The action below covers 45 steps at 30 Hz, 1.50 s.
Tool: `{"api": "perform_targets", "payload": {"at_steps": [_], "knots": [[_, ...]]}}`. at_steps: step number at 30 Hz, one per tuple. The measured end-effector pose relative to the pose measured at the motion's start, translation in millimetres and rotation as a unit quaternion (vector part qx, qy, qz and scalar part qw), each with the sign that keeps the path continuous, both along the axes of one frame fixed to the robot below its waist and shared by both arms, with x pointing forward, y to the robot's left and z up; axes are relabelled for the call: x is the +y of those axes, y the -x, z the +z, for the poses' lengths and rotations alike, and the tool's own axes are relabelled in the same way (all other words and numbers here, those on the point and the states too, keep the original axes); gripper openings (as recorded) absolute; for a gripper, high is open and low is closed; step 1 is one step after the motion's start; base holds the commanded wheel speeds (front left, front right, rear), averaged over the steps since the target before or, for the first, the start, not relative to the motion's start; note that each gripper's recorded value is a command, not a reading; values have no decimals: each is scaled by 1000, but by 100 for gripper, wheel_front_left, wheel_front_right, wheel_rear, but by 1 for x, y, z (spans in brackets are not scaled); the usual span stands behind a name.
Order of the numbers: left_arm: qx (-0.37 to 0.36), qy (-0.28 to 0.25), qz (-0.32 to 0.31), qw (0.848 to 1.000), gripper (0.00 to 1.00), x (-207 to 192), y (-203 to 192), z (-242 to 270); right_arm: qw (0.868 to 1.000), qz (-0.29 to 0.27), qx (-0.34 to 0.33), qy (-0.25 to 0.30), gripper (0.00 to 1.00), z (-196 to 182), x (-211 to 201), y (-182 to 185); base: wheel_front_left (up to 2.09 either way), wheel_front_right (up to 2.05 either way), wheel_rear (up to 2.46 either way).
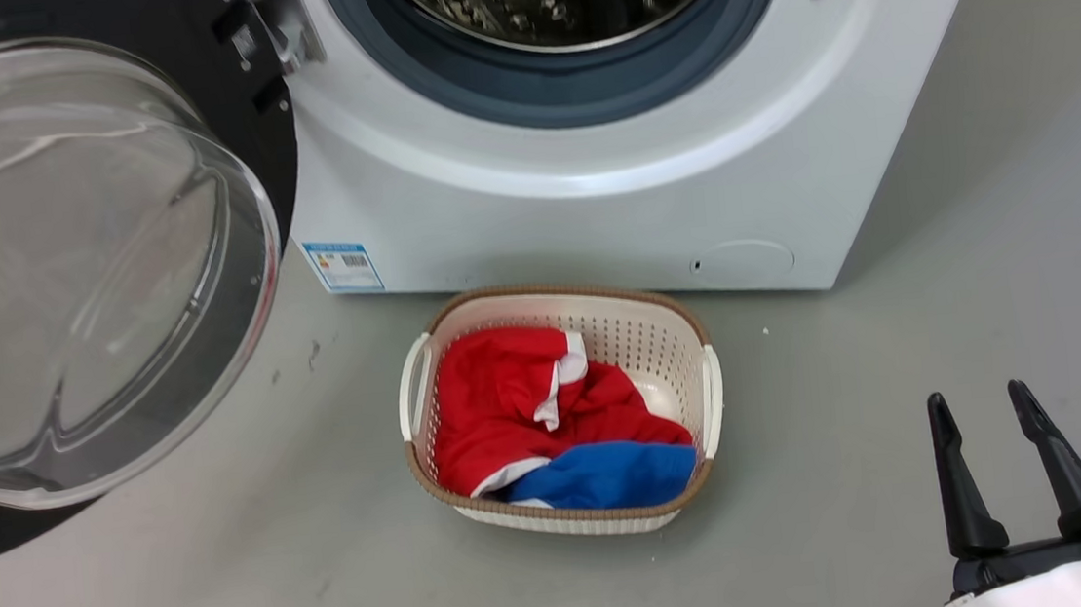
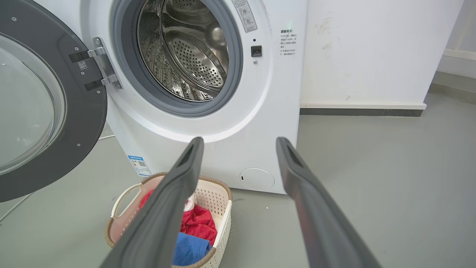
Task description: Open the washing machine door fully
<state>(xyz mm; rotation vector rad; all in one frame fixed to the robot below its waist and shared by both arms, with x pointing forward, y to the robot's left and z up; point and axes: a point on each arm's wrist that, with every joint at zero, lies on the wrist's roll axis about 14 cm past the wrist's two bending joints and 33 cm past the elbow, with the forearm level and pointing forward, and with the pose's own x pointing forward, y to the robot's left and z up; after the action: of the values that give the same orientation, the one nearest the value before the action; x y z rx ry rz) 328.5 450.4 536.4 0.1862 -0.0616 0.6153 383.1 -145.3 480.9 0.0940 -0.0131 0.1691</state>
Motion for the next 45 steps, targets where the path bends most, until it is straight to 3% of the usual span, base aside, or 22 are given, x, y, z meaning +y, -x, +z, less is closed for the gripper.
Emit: {"api": "perform_targets", "payload": {"at_steps": [9, 13, 22, 28, 30, 31, 32, 45], "knots": [[-65, -45, -70, 994, 0, -47, -1, 48, 998, -11, -55, -3, 100, 38, -8, 10, 0, 0, 0], [-89, -53, -119, 987, 0, -86, -8, 59, 997, -17, -76, -3, 100, 52, -12, 17, 0, 0, 0], [-103, -18, -248, 963, 0, -199, -27, 51, 995, -34, -91, -4, 100, 62, -24, 31, 0, 0, 0], [-88, 8, -279, 956, 0, -230, -29, 35, 995, -46, -91, -5, 100, 63, -31, 37, 0, 0, 0], [-81, 22, -287, 954, 38, -239, -27, 27, 995, -50, -89, -6, 100, 62, -33, 40, 0, 0, 0], [-77, 27, -290, 953, 87, -242, -26, 24, 995, -52, -87, -6, 100, 61, -35, 42, 0, 0, 0], [-74, 33, -292, 953, 100, -246, -25, 20, 995, -53, -86, -7, 100, 60, -35, 44, 0, 0, 0], [-44, 83, -308, 947, 100, -267, -17, -10, 996, -55, -73, -14, 100, 52, -37, 55, 0, 0, 0]]}}
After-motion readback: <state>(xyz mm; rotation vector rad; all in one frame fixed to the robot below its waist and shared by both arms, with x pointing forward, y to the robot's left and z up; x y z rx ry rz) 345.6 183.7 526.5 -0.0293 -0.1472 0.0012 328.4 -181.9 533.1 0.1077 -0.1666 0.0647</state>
